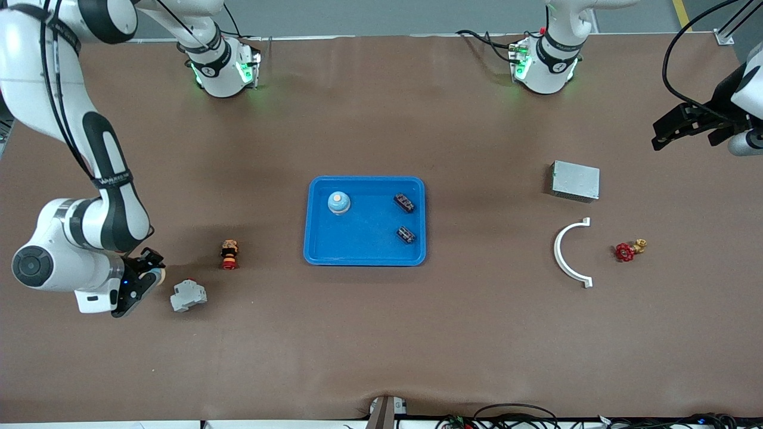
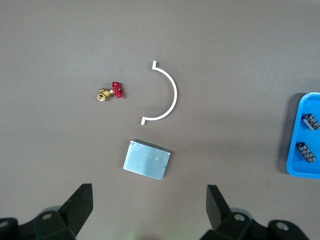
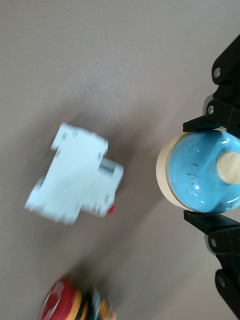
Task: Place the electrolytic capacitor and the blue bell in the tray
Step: 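Grasp the second blue bell with the right gripper and lift it, then carry the bell with the right gripper over the blue tray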
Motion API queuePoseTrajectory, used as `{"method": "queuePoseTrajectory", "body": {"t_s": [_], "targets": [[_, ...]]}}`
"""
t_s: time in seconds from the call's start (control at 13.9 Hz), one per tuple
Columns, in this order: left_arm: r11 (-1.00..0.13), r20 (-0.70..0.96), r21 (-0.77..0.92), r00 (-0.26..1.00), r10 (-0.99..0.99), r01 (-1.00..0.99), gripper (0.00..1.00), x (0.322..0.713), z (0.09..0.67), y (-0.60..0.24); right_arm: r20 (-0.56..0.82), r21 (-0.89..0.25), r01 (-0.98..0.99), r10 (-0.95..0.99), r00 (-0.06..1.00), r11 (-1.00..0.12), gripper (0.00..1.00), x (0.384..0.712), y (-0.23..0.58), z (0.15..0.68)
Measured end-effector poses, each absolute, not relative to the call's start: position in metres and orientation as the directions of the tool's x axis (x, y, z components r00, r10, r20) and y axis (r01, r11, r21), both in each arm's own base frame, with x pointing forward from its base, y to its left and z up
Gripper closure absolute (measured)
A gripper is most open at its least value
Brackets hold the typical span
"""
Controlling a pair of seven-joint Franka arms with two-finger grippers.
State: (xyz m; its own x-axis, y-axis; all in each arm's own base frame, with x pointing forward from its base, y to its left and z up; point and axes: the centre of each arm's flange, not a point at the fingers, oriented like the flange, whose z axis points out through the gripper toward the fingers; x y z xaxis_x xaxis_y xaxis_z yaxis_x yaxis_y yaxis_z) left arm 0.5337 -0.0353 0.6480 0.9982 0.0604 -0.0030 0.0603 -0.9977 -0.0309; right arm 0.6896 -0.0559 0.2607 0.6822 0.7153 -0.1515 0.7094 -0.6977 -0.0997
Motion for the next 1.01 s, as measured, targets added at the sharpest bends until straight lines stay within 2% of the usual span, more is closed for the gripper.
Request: {"method": "queuePoseTrajectory", "body": {"t_s": [0.22, 0.43, 0.72, 1.01], "targets": [[-0.998, -0.004, -0.031, 0.998, 0.06, 0.059, 0.0, 0.533, 0.648, -0.036, -0.204, -0.08, 0.589, 0.592, 0.78, -0.804, 0.33, 0.678, 0.022, 0.325], [-0.998, -0.009, -0.032, 0.998, 0.059, 0.059, 0.0, 0.533, 0.645, -0.036, -0.204, -0.041, 0.441, 0.439, 0.875, -0.897, 0.33, 0.657, 0.131, 0.364], [-0.998, -0.013, -0.032, 0.998, 0.06, 0.059, 0.0, 0.533, 0.644, -0.036, -0.163, -0.019, 0.244, 0.244, 0.956, -0.969, 0.33, 0.617, 0.274, 0.371], [-0.998, -0.017, -0.033, 0.998, 0.053, 0.052, 0.0, 0.533, 0.642, -0.04, -0.067, -0.06, 0.131, 0.135, 0.989, -0.99, 0.33, 0.603, 0.343, 0.349]]}}
